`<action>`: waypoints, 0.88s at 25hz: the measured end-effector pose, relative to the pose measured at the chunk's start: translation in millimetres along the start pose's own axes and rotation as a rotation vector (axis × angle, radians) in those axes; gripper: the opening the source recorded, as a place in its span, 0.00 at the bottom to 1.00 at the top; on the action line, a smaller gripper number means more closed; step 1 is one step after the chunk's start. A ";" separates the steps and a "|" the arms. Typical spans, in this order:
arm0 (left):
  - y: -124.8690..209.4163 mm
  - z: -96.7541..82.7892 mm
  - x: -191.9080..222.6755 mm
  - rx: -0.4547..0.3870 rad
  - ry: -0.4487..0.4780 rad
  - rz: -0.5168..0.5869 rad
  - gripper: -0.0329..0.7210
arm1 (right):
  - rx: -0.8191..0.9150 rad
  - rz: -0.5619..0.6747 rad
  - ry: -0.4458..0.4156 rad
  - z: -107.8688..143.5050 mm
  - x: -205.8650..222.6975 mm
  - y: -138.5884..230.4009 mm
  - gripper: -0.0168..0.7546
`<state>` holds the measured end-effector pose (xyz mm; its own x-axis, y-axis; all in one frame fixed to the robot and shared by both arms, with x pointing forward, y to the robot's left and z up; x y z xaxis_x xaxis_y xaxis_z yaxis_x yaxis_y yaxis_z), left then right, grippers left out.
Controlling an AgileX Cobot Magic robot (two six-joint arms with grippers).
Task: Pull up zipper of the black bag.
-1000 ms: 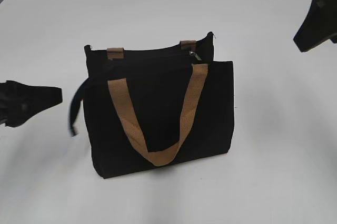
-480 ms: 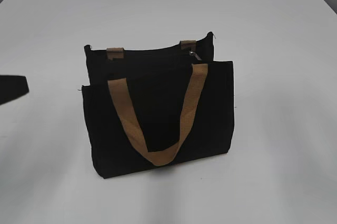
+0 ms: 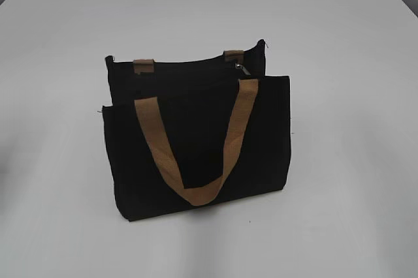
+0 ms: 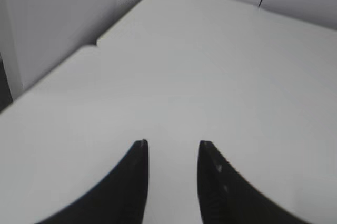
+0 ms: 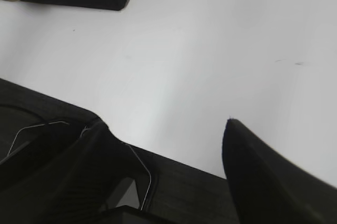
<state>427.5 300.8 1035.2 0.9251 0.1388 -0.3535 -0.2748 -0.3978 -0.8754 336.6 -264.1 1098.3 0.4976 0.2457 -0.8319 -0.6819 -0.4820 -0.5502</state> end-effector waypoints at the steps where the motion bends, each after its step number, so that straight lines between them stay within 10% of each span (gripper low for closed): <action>1: 7.1 -1.3 5.3 -0.007 0.007 0.058 0.36 | 0.004 -0.010 0.022 -0.2 -3.7 2.9 0.69; 7: 45.1 -42.1 15.0 -0.004 0.280 0.313 0.36 | 0.030 -0.092 0.136 0.6 -26.2 20.3 0.69; 15: 80.6 -22.3 30.0 0.015 -0.056 0.497 0.36 | 0.066 -0.213 0.186 8.8 -47.9 38.4 0.69; 22: 85.4 -59.1 -8.7 0.270 0.176 0.699 0.36 | 0.067 -0.229 0.193 10.1 -50.7 41.6 0.69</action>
<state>411.4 212.0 982.9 0.5343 -0.2190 -0.8164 -0.8447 -0.1018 -0.5255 277.6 -288.1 1116.9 0.7310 0.1740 -0.6598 -0.5706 -0.3745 -0.7309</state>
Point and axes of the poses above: a point on each arm's last joint axis where the gripper is mounted, x pointing out along that axis toward the gripper, z along the wrist's bending axis when the last joint is at zero, y = z × x, the point moved 1 cm from there along x, pointing out along that axis toward the gripper, and after that the axes turned 13 degrees about -x, right-handed, at the moved point
